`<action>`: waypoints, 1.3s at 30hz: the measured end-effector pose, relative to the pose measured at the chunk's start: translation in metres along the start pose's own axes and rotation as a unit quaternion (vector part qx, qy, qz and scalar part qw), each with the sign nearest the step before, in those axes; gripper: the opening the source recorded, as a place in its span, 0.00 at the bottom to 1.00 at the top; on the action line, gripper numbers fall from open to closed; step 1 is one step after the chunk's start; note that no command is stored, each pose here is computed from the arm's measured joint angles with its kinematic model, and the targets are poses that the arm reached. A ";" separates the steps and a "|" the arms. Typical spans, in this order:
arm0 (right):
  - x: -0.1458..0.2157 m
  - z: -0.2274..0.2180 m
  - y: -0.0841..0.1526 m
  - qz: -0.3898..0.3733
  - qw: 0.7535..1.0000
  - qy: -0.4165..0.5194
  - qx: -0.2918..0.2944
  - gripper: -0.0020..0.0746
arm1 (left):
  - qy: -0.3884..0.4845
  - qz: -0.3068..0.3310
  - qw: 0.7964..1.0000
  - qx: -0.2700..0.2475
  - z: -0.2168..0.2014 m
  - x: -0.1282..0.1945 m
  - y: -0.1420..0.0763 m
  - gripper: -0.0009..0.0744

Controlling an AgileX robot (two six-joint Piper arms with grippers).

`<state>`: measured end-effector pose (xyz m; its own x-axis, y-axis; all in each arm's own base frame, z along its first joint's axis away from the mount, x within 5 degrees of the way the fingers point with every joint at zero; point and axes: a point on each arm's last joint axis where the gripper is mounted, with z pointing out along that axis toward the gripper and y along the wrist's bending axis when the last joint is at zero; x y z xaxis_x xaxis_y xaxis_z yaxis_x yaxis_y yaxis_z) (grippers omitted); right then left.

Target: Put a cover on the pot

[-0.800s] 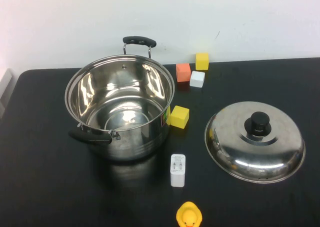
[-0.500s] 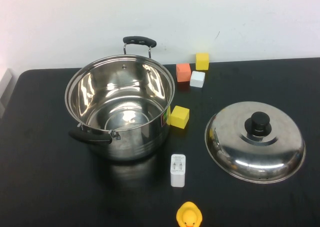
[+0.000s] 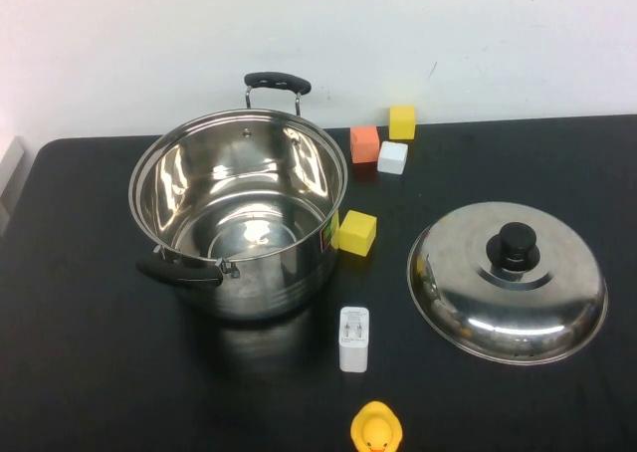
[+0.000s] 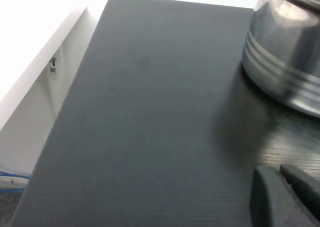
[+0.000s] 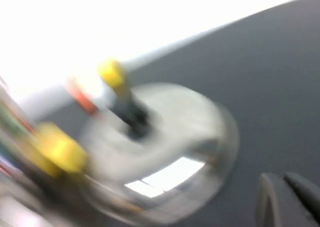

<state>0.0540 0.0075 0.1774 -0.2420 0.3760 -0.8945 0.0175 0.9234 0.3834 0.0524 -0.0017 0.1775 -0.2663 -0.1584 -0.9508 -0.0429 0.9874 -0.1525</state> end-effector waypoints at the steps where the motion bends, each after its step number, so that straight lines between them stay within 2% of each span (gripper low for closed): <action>1: -0.002 0.000 0.002 0.056 0.998 -0.010 -0.012 0.04 | 0.000 0.000 1.000 0.000 0.000 0.000 0.000 0.01; 3: -0.004 0.000 0.005 0.143 0.989 -0.017 -0.032 0.04 | 0.000 0.000 1.000 0.000 0.000 0.000 0.000 0.01; 5: -0.005 0.000 0.006 0.167 0.985 -0.019 -0.038 0.04 | 0.000 0.000 1.000 0.000 0.000 0.000 0.000 0.01; 7: -0.005 0.000 0.007 0.156 0.987 -0.021 -0.041 0.04 | 0.000 0.000 1.000 0.000 0.000 0.000 0.000 0.01; 13: -0.005 0.000 0.007 0.092 0.995 -0.022 -0.041 0.04 | 0.000 0.000 1.000 0.000 0.000 0.000 0.000 0.01; 21: -0.007 -0.003 0.011 -0.031 0.998 -0.014 -0.048 0.04 | 0.000 0.000 1.000 0.000 0.000 0.000 0.000 0.01; 27: -0.046 -0.023 0.033 -0.165 0.982 -0.051 -0.078 0.04 | 0.000 0.000 1.000 0.000 0.000 0.000 0.000 0.01; 34: -0.079 -0.018 0.052 -0.254 0.962 0.003 -0.097 0.04 | 0.000 0.000 1.000 0.000 0.000 0.000 0.000 0.01; 39: -0.092 0.000 0.056 -0.282 0.954 0.039 -0.094 0.04 | 0.000 0.000 1.000 0.000 0.000 0.000 0.000 0.01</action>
<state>0.0770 0.0246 0.2811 -0.2326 -0.1894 -0.9539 -0.3097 0.9442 -0.1120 0.0524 -0.0017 0.1775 -0.2663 -0.1584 -0.9508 -0.0429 0.9874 -0.1525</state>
